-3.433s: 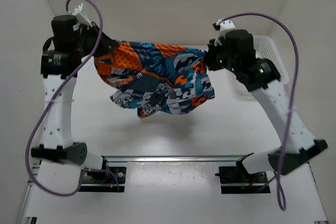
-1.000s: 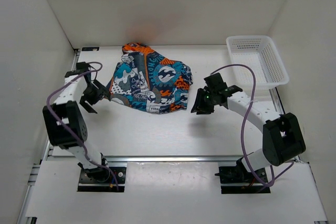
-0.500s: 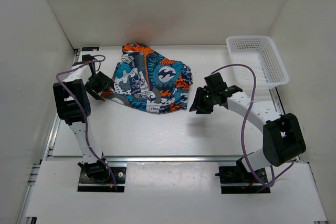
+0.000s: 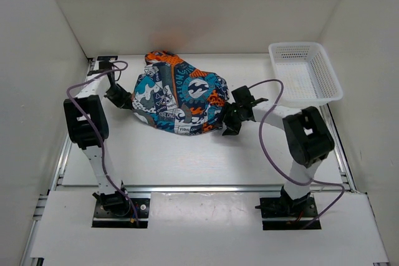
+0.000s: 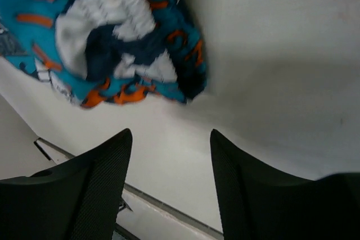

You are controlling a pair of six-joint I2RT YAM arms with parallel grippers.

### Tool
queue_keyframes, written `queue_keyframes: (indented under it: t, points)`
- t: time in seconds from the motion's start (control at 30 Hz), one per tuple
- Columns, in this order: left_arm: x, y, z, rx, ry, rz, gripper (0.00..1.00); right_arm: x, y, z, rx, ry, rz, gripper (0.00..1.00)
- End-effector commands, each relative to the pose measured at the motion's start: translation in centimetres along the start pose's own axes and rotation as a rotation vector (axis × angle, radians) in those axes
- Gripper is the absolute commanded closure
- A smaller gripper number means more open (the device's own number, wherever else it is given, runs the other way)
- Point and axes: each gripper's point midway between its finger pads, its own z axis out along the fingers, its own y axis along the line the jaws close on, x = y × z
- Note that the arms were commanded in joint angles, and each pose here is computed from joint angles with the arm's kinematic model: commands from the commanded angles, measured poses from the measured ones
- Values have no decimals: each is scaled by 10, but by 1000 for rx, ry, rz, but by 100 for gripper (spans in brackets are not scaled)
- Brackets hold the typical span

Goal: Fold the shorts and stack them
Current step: Flatten the shorts out

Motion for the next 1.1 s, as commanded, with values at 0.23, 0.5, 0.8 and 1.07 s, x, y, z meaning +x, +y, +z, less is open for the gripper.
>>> queue_keyframes:
  t: [0.23,0.5,0.8,1.07]
  points:
    - [5,-18,-55,98,-54,56,90,-50,18,36,63,-143,24,51]
    - [-23,-46,-101,159,-138,103,90,-114,42,-10,92,-305,-53,100]
    - [-34,-82,-188,299,-232,168,90,-163,96,-151,-7,-469,-234,100]
    - [58,-14,-102,166,-52,191,67,-44,-39,-97,213,-251,-162,100]
